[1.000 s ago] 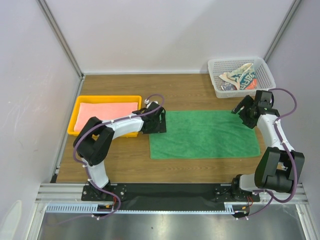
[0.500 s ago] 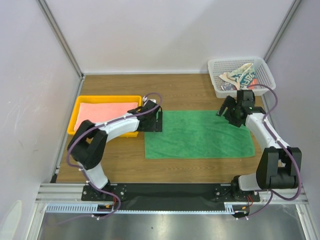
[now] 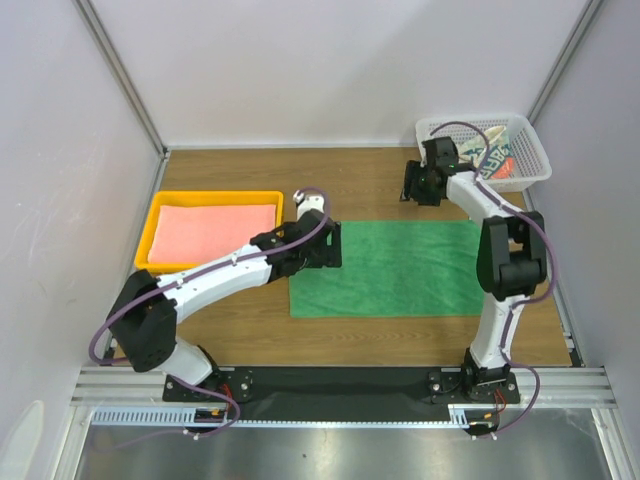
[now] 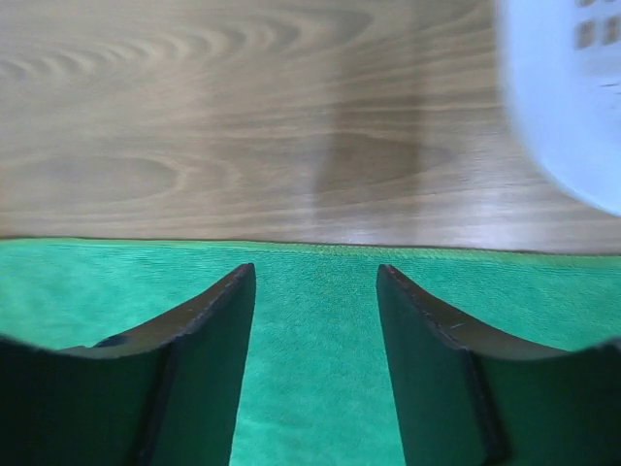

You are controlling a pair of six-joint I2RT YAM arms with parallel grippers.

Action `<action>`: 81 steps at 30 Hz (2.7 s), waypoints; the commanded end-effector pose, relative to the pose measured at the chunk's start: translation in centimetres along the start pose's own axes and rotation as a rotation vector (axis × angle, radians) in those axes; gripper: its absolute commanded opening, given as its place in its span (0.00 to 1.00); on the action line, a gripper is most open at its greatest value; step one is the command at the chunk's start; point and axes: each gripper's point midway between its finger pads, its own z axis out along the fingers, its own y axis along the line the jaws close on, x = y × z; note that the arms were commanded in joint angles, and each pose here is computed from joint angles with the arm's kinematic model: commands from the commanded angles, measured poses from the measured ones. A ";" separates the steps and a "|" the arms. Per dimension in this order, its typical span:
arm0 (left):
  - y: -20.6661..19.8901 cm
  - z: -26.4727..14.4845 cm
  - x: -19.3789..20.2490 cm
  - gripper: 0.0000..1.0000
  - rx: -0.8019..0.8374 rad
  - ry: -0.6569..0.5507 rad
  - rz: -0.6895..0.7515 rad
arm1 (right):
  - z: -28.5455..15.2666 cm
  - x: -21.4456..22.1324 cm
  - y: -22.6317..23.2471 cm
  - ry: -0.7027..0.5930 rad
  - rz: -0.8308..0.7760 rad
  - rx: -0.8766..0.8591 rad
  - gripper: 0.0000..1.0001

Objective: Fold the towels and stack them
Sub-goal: Flatten out the crumpled towel, then fold the towel

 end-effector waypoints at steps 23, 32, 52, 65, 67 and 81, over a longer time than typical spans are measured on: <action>4.7 -3.6 3.2 0.88 -0.065 -0.038 -0.113 | 5.0 6.0 2.6 0.119 -0.202 0.145 0.46; 5.1 -3.7 3.8 0.87 -0.065 -0.035 -0.121 | 6.1 6.9 2.5 0.135 -0.205 0.141 0.43; -13.8 -3.4 10.7 0.85 -0.148 -0.109 -0.067 | 7.4 6.5 2.3 0.085 -0.156 0.155 0.47; -18.0 0.3 13.8 0.80 -0.129 -0.048 -0.087 | 9.3 8.4 2.5 0.092 -0.108 0.099 0.47; -18.1 0.8 14.1 0.77 -0.142 -0.056 -0.075 | 9.3 8.3 2.5 0.086 -0.110 0.094 0.47; -17.7 3.9 12.3 0.47 -0.186 -0.118 -0.120 | 9.3 8.5 2.3 0.080 -0.116 0.099 0.45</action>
